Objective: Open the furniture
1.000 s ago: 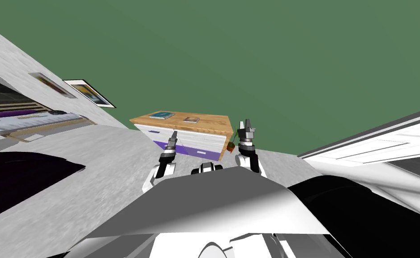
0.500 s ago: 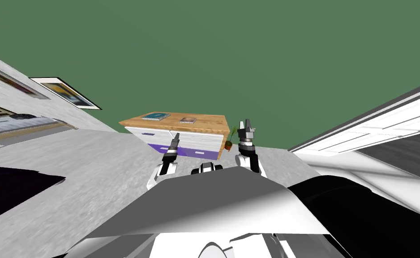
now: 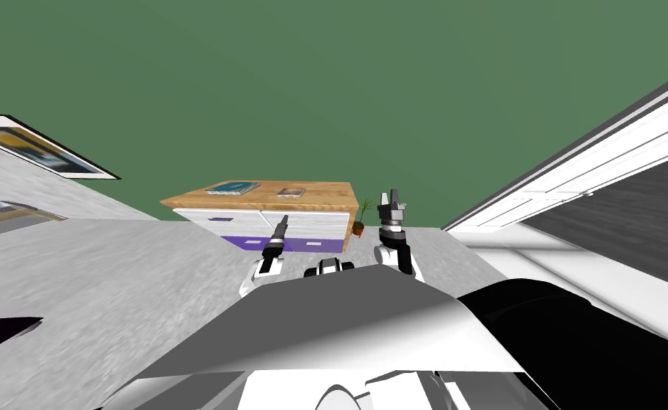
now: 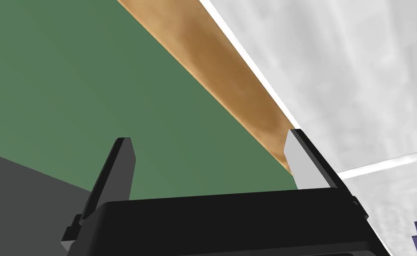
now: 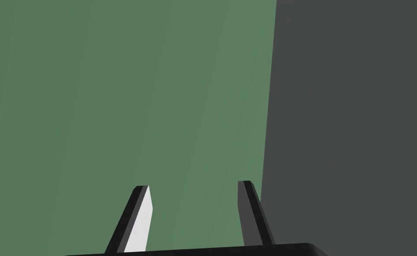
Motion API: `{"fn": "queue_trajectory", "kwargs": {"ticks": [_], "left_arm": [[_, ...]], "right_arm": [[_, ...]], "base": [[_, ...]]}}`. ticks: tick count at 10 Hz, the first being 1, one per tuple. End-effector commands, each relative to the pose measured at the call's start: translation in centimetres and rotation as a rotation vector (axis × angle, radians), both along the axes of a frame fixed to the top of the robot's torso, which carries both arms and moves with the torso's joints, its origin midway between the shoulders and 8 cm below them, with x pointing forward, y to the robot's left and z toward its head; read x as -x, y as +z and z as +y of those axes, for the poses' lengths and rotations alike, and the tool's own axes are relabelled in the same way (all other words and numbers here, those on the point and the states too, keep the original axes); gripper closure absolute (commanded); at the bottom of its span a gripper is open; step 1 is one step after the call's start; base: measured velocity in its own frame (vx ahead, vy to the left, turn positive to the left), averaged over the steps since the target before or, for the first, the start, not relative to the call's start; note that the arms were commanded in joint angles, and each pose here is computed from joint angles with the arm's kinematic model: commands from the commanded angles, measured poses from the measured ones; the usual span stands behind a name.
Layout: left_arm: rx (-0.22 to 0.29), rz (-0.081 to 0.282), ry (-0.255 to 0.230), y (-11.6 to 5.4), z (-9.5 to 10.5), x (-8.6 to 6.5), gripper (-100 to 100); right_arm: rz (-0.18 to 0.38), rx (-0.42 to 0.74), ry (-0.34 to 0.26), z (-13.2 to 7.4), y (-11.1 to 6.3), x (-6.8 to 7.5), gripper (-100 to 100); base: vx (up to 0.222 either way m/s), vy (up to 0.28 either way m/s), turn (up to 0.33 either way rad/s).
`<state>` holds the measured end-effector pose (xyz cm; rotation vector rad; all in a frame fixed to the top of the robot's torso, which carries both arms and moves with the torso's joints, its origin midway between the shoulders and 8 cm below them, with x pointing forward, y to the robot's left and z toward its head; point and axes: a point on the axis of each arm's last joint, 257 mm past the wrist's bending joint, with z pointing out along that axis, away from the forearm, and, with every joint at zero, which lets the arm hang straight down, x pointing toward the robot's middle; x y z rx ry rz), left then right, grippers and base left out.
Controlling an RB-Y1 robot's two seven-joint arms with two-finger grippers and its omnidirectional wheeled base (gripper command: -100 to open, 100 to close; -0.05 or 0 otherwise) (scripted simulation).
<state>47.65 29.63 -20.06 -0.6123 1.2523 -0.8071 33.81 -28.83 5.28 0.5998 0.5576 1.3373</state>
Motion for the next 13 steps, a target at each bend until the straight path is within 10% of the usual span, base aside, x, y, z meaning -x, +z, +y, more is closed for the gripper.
{"fn": "queue_trajectory", "kwargs": {"ticks": [1,10,13], "left_arm": [[-0.006,0.074,0.023,-3.0,0.3,-0.8,-100],[0.004,0.242,0.062,-10.4,0.2,-1.9,-100],[0.0,0.235,0.086,-10.1,3.2,-2.5,-100]], "right_arm": [[0.0,0.0,0.0,0.0,0.0,0.0,0],[0.0,0.0,0.0,0.0,0.0,0.0,0],[0.0,0.0,0.0,0.0,0.0,0.0,0]], "base": [[-0.017,0.004,-0.139],[-0.013,0.001,-0.117],[-0.021,-0.026,-0.101]]}}
